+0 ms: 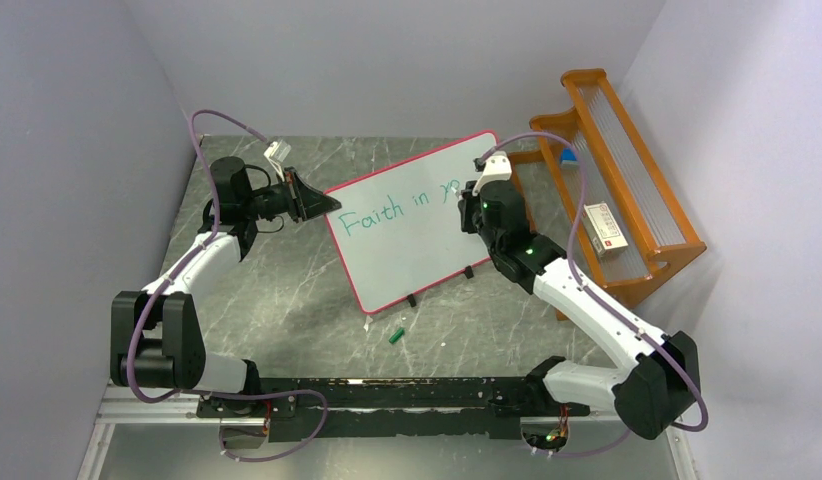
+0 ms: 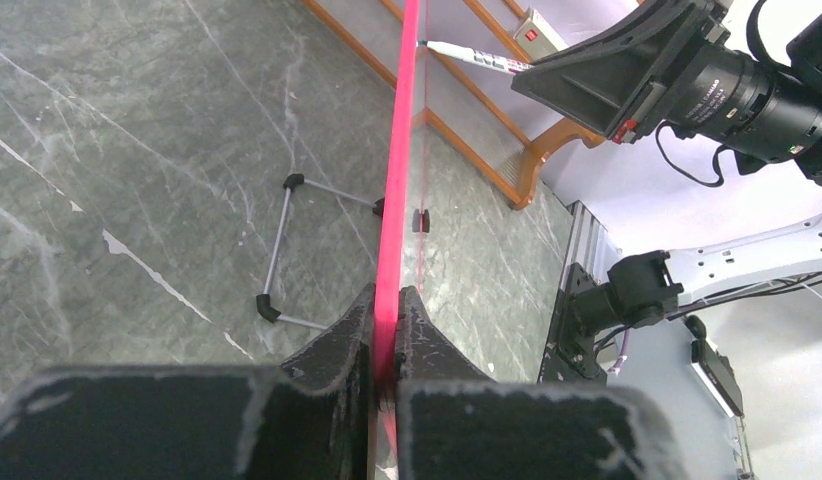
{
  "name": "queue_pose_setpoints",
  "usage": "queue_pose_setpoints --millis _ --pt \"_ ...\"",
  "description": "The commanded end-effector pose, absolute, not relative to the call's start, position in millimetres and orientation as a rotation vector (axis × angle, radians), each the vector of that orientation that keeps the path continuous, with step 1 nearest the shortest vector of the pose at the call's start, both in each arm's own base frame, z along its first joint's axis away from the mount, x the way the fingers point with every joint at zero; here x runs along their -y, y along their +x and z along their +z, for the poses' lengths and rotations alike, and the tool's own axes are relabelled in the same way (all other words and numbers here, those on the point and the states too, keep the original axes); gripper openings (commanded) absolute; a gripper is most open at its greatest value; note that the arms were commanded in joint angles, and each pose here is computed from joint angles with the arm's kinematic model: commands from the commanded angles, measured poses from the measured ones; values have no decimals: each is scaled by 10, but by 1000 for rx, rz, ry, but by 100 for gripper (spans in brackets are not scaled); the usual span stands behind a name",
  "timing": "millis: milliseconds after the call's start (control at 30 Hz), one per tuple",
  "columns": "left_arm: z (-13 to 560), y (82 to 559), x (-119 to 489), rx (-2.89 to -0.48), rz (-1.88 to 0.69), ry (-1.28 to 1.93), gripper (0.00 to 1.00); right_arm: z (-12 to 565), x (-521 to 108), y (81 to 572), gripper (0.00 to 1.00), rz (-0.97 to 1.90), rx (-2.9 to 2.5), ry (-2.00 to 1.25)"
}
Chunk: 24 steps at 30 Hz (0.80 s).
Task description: Write a sentence on the whiteboard
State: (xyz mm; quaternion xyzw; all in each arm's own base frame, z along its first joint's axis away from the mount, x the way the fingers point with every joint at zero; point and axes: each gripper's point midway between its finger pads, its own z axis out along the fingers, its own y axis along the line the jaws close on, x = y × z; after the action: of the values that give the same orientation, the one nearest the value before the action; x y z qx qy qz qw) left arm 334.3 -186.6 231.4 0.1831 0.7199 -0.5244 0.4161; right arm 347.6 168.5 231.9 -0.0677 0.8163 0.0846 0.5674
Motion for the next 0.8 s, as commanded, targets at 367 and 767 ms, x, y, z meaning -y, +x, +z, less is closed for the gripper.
queue_pose_setpoints --millis 367,767 --pt "2053 3288 1922 -1892 -1318 463 5 2488 -1458 3541 0 135 -1858 -99" --pt "2042 3288 1921 -1895 -1317 463 5 2529 -1543 3648 0 165 -1843 -118"
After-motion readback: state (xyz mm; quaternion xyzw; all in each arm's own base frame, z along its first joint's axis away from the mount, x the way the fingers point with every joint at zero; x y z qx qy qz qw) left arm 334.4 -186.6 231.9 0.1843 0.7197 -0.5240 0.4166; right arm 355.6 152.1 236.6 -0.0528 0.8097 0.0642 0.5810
